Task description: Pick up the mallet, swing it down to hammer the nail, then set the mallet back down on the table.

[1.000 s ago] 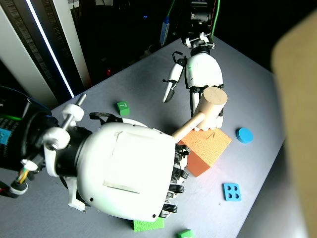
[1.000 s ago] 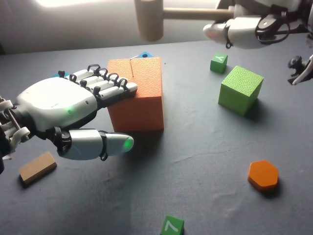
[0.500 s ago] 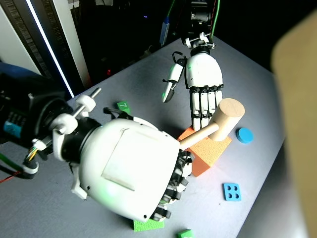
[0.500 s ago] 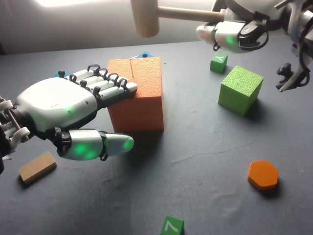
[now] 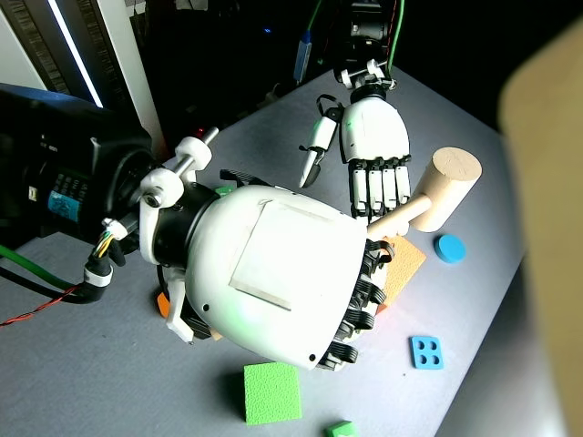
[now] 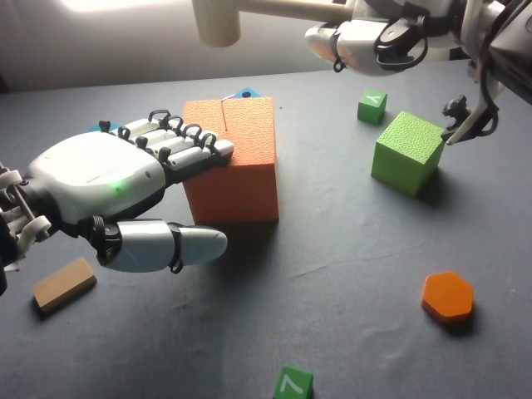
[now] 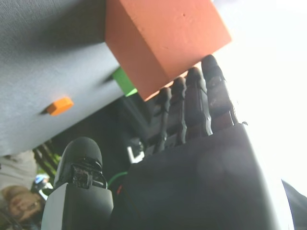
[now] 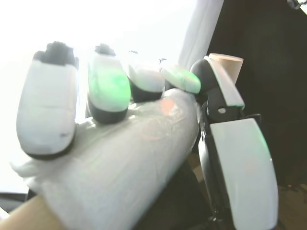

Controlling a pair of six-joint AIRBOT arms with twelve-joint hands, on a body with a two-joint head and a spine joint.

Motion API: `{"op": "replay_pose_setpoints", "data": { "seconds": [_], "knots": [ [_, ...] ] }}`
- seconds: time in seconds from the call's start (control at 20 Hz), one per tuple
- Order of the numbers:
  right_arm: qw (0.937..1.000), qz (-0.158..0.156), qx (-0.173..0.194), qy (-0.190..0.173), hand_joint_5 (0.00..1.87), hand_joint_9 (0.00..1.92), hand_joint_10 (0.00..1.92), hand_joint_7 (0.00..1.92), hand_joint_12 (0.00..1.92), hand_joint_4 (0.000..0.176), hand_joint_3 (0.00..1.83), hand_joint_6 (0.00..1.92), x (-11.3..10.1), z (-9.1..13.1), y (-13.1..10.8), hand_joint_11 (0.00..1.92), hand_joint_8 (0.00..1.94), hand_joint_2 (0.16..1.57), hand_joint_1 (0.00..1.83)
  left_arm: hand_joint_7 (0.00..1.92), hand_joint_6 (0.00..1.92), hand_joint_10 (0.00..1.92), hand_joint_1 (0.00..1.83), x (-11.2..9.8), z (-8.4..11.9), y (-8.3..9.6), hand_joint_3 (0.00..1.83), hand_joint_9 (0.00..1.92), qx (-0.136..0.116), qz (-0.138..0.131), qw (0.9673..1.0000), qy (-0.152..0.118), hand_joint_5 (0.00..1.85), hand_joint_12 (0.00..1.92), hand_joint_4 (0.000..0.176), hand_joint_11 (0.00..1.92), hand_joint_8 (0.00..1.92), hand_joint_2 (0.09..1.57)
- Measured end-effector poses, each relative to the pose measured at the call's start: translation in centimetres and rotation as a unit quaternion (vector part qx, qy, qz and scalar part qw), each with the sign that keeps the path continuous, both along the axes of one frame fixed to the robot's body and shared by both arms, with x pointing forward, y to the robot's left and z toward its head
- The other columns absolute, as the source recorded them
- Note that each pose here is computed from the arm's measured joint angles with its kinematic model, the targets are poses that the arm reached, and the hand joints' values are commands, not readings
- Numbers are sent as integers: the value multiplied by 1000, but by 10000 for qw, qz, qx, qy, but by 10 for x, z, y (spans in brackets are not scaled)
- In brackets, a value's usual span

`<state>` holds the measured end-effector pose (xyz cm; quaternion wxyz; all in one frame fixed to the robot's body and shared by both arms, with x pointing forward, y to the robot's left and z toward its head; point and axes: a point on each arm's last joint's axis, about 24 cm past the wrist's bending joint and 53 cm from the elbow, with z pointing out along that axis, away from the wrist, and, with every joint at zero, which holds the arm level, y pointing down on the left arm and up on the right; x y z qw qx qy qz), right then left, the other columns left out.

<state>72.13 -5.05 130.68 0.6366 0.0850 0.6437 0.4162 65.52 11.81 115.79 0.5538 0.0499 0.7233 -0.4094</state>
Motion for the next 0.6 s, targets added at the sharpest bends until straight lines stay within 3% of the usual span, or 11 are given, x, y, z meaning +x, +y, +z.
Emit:
{"op": "replay_pose_setpoints", "data": {
  "seconds": [0.25, 0.3, 0.35, 0.4, 0.5, 0.55, 0.6],
  "knots": [
    [10000, 44, -3, 72, 1319, 1643, 1921, 1517, 1921, 0, 1, 1921, 1, -6, 7, 1762, 1941, 1440, 492, 145, 2, 5, 0, 0, 0, 0, 0, 145, -1, 0, 10000, 0, 137, 326, 0, 12, 3, 1232],
    [9999, 18, -26, 97, 1326, 1644, 1921, 1517, 1921, 13, 0, 1921, 2, -11, 6, 1765, 1941, 1449, 480, 149, 3, 6, 0, 0, 0, 0, 1, 148, 1, -1, 10000, 0, 142, 329, 0, 15, 4, 1234],
    [9998, 2, -59, 183, 1327, 1639, 1921, 1514, 1921, 94, 1, 1921, 4, -20, 6, 1758, 1941, 1446, 477, 148, 1, 6, 0, 0, 0, 0, 0, 149, 2, -1, 10000, -2, 138, 331, 0, 16, 3, 1231],
    [9995, -19, -67, 300, 1329, 1636, 1921, 1508, 1921, 120, 0, 1921, 6, -30, 5, 1748, 1941, 1436, 504, 147, 0, 4, 0, 0, 0, 0, 0, 147, 1, -1, 10000, -3, 135, 331, 0, 12, 3, 1234],
    [9986, -30, -187, 488, 1321, 1633, 1921, 1507, 1921, 147, 0, 1921, 8, -53, 3, 1736, 1941, 1440, 483, 144, 0, 2, 0, 0, 0, 0, 1, 144, -2, -1, 10000, -3, 133, 334, 0, 7, 1, 1235],
    [9982, -32, -241, 544, 1318, 1636, 1921, 1511, 1921, 170, 1, 1921, 7, -61, 3, 1737, 1941, 1445, 474, 142, 0, 0, 0, 0, 0, 0, 0, 140, 1, -1, 10000, -3, 133, 336, 0, 9, 0, 1231],
    [9976, -32, -301, 623, 1314, 1636, 1921, 1510, 1921, 175, 3, 1921, 6, -72, 2, 1741, 1941, 1454, 460, 138, 0, 0, 0, 0, 0, 0, 0, 138, 1, -1, 10000, -3, 130, 338, 0, 7, 0, 1232]
  ]
}}
